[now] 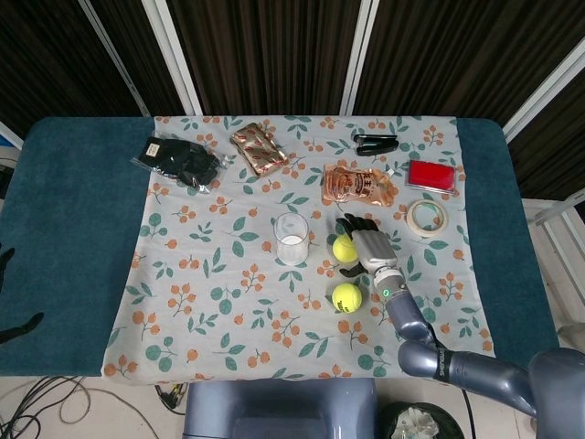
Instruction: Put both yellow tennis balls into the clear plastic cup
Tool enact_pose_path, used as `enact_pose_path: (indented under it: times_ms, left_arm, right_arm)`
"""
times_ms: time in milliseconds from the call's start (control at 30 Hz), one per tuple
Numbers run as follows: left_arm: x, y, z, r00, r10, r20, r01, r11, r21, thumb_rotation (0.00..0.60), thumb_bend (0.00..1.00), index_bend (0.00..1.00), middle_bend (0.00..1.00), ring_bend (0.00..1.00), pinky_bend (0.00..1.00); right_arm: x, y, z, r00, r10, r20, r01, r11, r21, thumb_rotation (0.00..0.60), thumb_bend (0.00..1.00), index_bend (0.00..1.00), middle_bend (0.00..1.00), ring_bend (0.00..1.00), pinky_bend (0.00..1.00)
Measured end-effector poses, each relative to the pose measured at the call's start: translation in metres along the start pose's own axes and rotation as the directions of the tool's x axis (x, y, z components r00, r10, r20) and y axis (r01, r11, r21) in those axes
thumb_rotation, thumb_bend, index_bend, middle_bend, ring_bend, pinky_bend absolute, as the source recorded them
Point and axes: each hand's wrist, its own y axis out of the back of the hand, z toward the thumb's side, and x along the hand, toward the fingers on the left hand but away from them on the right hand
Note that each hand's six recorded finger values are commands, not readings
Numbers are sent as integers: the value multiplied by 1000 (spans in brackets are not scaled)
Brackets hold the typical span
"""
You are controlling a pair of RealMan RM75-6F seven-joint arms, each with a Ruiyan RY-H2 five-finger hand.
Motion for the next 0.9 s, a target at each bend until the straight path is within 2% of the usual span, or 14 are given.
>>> enact_pose_path:
  times_ms: [133, 500, 733, 800, 900]
  left_arm:
    - [-2, -2, 2, 1000, -13, 5, 13, 1000, -11, 600, 13, 79, 0, 0, 31]
    - [1, -6, 0, 999, -39, 2, 39, 999, -17, 600, 13, 79, 0, 0, 31]
    - [3, -6, -1, 999, -43, 0, 43, 999, -20, 600, 13, 79, 0, 0, 31]
    - [3, -6, -1, 999, -43, 1, 43, 999, -21, 600, 13, 79, 0, 0, 31]
    - [3, -7, 0, 999, -45, 3, 45, 999, -20, 600, 13, 79, 0, 0, 31]
  right_arm:
    - [-2, -3, -2, 1000, -3, 8, 3, 1000, -11, 600, 256, 193, 113, 152, 0]
    - [-10, -6, -3, 1000, -25, 16, 25, 999, -33, 600, 256, 241, 160, 208, 0]
    - [-14, -6, -7, 999, -39, 22, 40, 999, -22, 600, 256, 306, 239, 290, 2]
    - [-14, -6, -7, 999, -44, 17, 45, 999, -27, 600, 256, 324, 272, 326, 33]
    - [-14, -6, -6, 999, -51, 13, 51, 998, -31, 600, 256, 365, 333, 391, 136]
